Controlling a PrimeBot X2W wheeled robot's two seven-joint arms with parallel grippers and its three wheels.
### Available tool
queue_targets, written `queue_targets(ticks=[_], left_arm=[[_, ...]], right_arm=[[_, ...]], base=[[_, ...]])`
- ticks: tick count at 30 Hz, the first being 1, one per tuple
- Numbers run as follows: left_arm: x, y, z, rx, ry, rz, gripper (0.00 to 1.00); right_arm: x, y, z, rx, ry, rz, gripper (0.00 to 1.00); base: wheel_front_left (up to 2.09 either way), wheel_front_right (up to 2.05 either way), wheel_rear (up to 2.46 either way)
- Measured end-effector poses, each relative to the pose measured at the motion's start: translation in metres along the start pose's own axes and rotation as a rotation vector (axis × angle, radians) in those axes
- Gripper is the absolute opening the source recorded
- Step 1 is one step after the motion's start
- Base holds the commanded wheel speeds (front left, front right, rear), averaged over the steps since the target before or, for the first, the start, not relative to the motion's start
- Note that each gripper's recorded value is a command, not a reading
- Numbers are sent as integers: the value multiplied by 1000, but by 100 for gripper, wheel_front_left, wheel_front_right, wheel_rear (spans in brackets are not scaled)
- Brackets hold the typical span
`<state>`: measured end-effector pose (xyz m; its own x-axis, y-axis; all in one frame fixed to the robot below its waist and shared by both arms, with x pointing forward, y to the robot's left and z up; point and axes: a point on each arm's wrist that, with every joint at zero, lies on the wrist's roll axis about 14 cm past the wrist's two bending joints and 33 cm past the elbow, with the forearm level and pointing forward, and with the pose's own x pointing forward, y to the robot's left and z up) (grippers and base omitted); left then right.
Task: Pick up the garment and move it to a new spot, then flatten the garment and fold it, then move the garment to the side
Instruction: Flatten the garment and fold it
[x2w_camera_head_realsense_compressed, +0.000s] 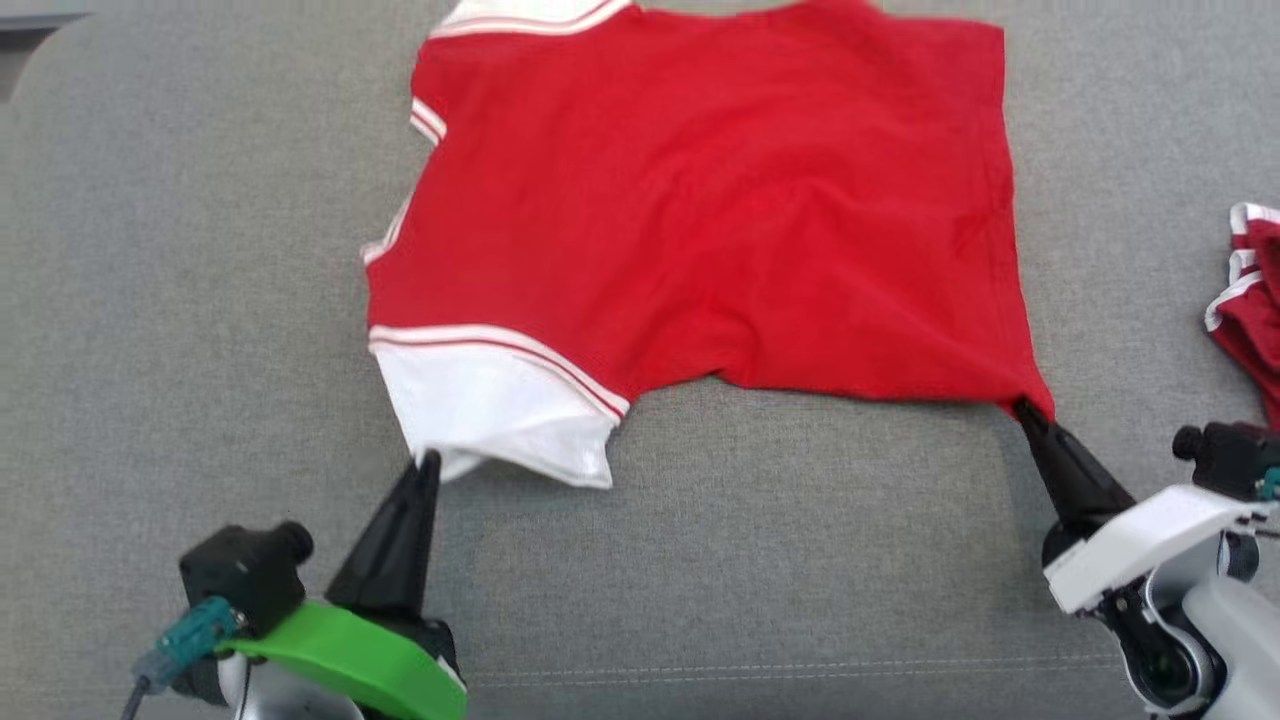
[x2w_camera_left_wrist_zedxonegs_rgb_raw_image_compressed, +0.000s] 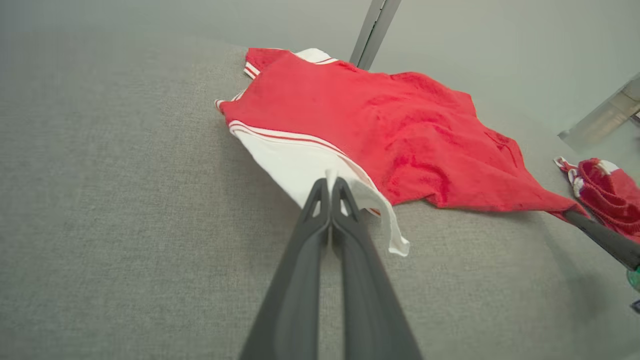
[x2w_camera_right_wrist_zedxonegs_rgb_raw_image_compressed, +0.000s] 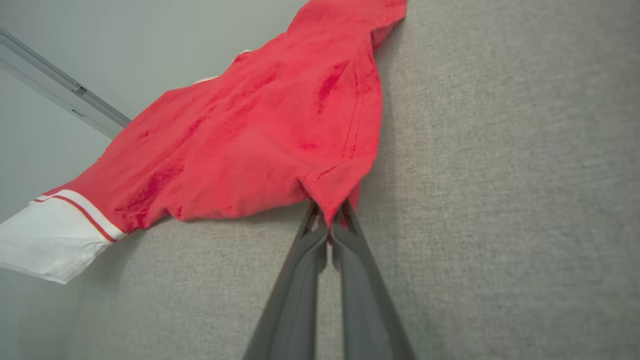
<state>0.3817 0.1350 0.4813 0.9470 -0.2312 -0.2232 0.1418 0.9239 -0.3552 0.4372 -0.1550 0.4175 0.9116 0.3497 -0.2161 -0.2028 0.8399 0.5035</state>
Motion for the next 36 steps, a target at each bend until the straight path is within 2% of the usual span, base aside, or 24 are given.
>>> queue_targets(ticks=[6, 11, 19, 24, 29, 36], left_arm=[[-42, -18, -25, -45, 144, -16, 0], [-70, -12, -38, -60, 221, 25, 0], [-102, -16, -60, -104, 352, 20, 0], [-96, -15, -48, -81, 322, 8, 0], [-73, -15, -18, 24, 230, -40, 0], [-26, -14, 12, 117, 156, -89, 0]], right_arm=[[-39, -8, -18, -14, 62, -47, 0], [-68, -13, -33, -8, 106, -87, 0], [-105, -35, -45, -12, 181, -186, 0], [-109, -31, -42, 3, 181, -203, 0], [-100, -17, -36, 12, 180, -179, 0], [-58, -2, -3, -22, 153, -113, 0]], base=[[0, 0, 0], [0, 0, 0], [0, 0, 0], [0, 0, 0], [0, 0, 0], [0, 0, 0]])
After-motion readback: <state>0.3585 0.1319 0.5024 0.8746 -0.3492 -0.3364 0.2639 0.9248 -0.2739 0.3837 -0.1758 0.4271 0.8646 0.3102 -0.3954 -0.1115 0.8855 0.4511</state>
